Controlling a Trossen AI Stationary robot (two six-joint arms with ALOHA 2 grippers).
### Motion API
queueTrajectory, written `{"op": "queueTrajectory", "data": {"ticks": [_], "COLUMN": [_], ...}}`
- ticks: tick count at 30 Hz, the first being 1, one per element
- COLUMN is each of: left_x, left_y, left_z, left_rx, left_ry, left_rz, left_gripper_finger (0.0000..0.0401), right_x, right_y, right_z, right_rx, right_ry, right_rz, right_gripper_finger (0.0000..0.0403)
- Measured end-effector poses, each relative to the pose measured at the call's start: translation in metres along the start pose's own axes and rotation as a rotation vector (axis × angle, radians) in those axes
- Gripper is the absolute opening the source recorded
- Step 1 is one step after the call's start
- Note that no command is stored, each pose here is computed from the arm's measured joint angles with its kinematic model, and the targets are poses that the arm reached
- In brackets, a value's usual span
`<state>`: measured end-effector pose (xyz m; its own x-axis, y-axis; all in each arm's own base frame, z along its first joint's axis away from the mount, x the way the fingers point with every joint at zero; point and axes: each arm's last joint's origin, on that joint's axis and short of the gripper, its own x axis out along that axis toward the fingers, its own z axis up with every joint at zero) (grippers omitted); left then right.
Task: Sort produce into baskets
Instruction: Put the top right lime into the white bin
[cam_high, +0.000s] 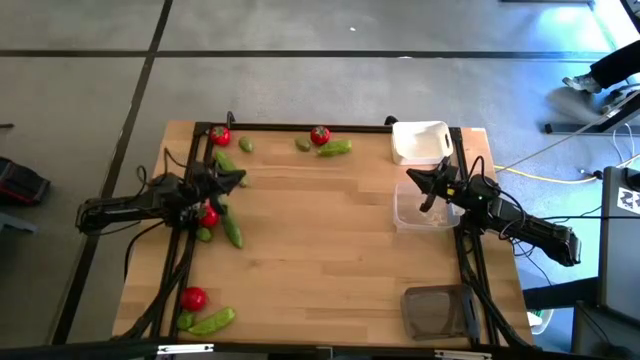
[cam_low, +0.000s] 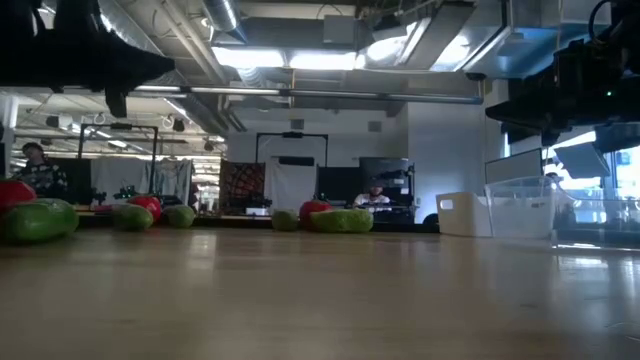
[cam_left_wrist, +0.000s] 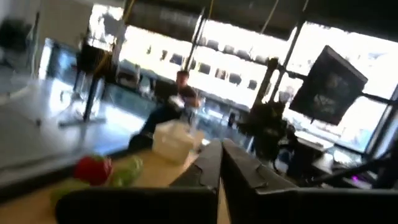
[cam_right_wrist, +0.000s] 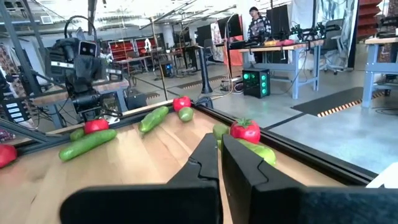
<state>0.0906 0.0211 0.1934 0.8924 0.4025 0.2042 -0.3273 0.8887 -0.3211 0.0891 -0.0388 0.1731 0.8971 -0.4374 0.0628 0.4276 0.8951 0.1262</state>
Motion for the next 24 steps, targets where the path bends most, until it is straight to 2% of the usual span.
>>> {"op": "queueTrajectory", "data": {"ticks": [9,15,24], "left_x": [0.007,0.019,0.059], "left_y": [-0.003,-0.005,-0.020], "left_z": [0.011,0.009,0.034], "left_rx": [0.147,0.175,0.273], "left_ry": [-0.119,-0.072,0.016], "left_rz": [0.044,0.082,0.155], "left_gripper_finger": [0.0005,0.0005,0.0005], "right_x": [0.000,0.000,0.000], "right_y": [0.000,0.000,-0.002], "right_z": [0.000,0.000,0.001], "right_rx": [-0.001,0.000,-0.031], "right_ry": [0.000,-0.001,-0.010], "right_rz": [0.000,0.000,-0.058], "right_gripper_finger": [0.0010,0.0010,0.0010]}}
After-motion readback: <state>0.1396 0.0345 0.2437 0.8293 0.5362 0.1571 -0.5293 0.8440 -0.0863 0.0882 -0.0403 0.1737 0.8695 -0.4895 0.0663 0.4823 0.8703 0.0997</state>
